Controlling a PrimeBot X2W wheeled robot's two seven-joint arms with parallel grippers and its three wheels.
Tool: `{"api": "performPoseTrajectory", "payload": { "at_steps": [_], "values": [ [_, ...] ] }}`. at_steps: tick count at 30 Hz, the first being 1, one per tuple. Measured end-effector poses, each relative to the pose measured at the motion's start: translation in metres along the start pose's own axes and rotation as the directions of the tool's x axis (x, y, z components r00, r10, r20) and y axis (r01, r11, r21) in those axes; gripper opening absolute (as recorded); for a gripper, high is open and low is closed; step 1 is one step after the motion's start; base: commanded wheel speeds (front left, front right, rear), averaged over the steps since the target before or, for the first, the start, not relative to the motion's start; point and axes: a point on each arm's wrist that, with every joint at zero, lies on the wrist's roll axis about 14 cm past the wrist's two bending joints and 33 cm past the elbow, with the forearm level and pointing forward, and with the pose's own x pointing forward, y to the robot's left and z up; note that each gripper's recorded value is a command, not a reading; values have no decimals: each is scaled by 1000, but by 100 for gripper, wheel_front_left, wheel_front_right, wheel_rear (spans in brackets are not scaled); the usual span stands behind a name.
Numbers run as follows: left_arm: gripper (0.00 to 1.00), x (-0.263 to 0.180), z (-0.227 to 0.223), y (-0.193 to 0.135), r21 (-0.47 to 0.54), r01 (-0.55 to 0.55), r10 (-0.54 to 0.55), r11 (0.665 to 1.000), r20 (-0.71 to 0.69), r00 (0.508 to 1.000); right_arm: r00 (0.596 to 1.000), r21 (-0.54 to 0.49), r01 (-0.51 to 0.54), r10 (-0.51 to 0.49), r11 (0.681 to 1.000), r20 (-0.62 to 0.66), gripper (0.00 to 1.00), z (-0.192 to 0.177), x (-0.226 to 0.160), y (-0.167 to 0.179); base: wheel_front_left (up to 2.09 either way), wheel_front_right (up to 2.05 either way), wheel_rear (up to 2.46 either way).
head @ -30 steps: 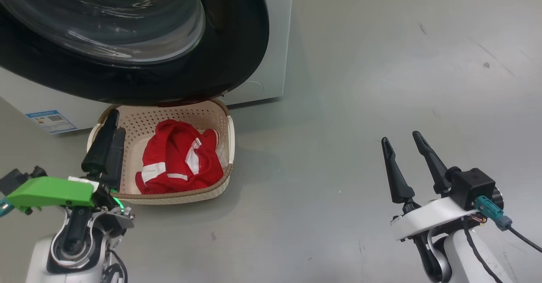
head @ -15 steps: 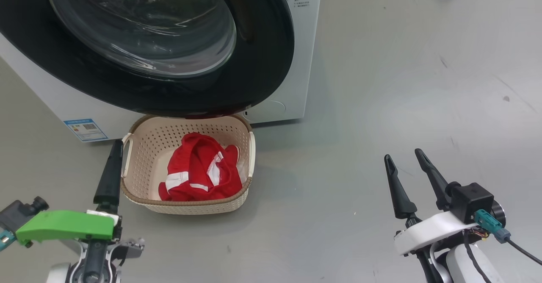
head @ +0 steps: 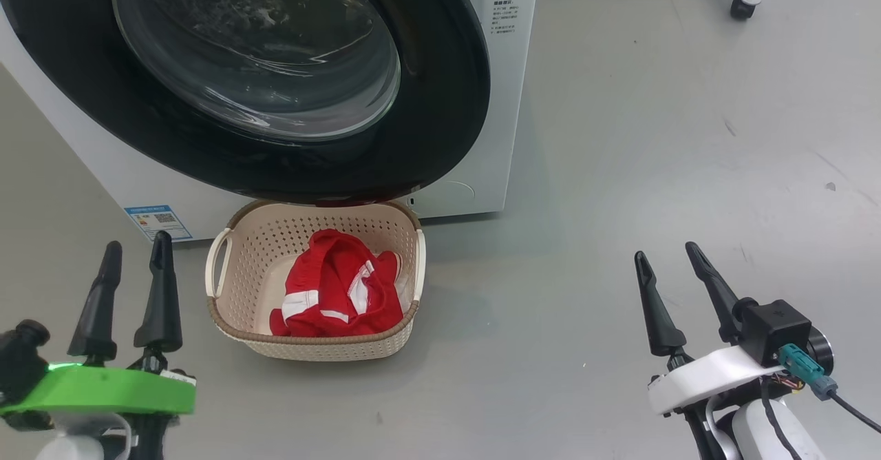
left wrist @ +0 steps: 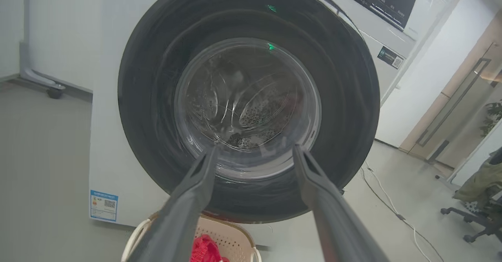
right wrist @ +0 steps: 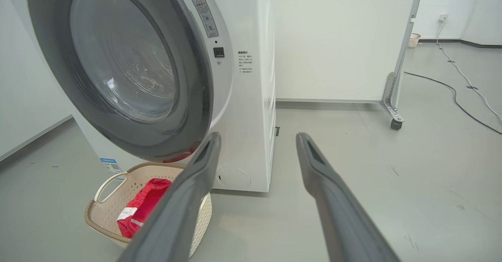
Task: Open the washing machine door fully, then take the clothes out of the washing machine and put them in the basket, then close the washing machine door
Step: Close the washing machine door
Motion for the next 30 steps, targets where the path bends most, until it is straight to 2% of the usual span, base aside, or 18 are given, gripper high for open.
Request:
{"api": "performPoseTrajectory", "payload": {
  "at_steps": [3,8,9,11,21,30],
  "values": [
    [100,-2,0,-2,135,8,-8,991,-4,1000,1000,-2,4,-4,1000,11,100,4,0,-1,0,0,0],
    [100,-11,-13,-3,256,-2,13,967,-38,999,1000,-4,9,-9,1000,12,100,4,-3,-2,0,0,0],
    [100,-14,-17,-1,306,-11,28,952,-52,998,1000,-2,12,-12,1000,5,100,2,-7,-3,0,0,0],
    [100,-18,-22,-1,338,-17,41,941,-64,997,1000,-2,13,-13,1000,5,100,2,-8,-3,0,0,0],
    [100,-31,-36,0,427,-11,59,904,-100,993,1000,4,9,-9,1000,-19,100,-6,-17,1,0,0,0],
    [100,-41,-46,1,435,-28,86,900,-113,990,1000,5,6,-6,1000,-25,100,-8,-18,4,0,0,0]
  ]
}}
